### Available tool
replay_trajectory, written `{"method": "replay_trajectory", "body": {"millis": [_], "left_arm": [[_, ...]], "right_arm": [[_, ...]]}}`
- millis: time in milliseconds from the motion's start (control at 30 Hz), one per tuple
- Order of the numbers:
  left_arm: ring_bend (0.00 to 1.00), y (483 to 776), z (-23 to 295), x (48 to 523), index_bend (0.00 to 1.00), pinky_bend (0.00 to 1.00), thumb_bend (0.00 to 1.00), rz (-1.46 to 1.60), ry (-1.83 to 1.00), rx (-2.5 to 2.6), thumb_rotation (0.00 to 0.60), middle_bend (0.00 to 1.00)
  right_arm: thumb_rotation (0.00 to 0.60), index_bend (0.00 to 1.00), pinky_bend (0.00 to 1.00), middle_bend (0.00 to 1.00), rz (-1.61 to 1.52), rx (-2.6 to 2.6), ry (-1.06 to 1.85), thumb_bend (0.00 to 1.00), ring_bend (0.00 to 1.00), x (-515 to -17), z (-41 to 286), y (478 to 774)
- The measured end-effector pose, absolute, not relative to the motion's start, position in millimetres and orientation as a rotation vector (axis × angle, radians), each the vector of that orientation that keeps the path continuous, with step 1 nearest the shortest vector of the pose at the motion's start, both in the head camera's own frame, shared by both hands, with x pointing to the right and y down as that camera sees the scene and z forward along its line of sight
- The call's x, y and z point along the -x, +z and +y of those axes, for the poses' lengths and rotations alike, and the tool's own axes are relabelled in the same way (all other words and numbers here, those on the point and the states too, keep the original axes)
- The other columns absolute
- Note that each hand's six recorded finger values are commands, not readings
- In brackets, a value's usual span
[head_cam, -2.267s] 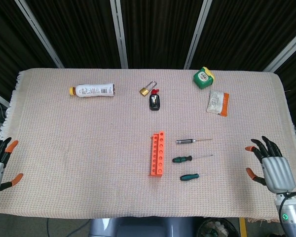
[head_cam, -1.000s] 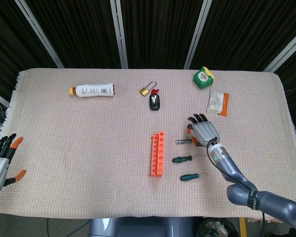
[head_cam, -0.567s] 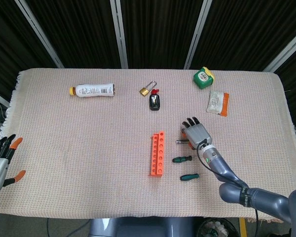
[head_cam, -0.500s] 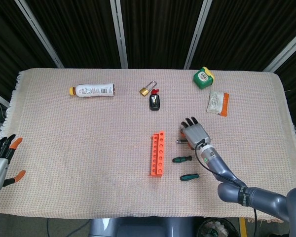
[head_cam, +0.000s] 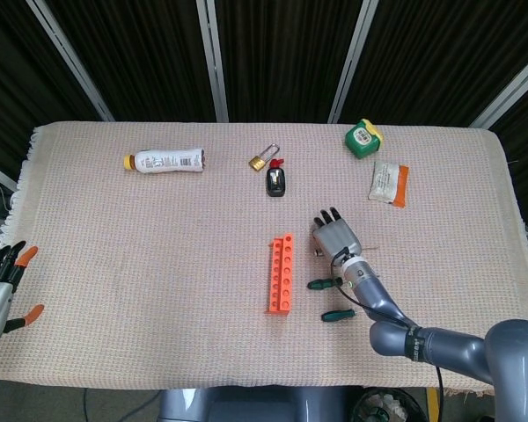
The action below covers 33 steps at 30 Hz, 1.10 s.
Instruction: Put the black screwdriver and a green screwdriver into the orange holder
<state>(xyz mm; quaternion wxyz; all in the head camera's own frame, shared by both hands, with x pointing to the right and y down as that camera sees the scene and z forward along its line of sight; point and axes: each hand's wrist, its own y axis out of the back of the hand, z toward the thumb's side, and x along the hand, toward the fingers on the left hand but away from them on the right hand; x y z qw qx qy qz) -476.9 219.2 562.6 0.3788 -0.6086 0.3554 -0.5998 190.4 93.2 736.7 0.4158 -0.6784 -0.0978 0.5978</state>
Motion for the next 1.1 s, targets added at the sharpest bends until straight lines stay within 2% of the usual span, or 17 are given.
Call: {"method": "replay_trajectory", "body": {"millis": [167, 733, 967, 1100], "left_arm": [[0.0, 564.3, 218.4, 476.0, 0.09, 0.0, 0.19, 0.908, -1.53, 1.561, 0.6, 0.0], [0.0, 563.5, 220.2, 476.8, 0.08, 0.0, 0.19, 0.908, -1.531, 1.568, 0.6, 0.0], [0.0, 564.4, 219.3, 475.9, 0.08, 0.0, 0.19, 0.905, -1.53, 1.568, 0.6, 0.0], [0.0, 564.5, 218.8, 475.6, 0.08, 0.0, 0.19, 0.902, -1.53, 1.567, 0.599, 0.0]], "right_arm": [[0.6, 0.46, 0.0, 0.14, -0.235, 1.7, 1.51, 0.24, 0.0, -187.7, 94.8, 736.4], [0.6, 0.49, 0.0, 0.15, -0.268, 1.716, 1.552, 0.23, 0.0, -188.0, 96.8, 748.3], [0.6, 0.52, 0.0, 0.17, -0.274, 1.708, 1.556, 0.24, 0.0, -190.7, 95.0, 750.5], [0.6, 0.53, 0.0, 0.18, -0.268, 1.704, 1.557, 0.28, 0.0, -190.4, 94.1, 751.4]]}}
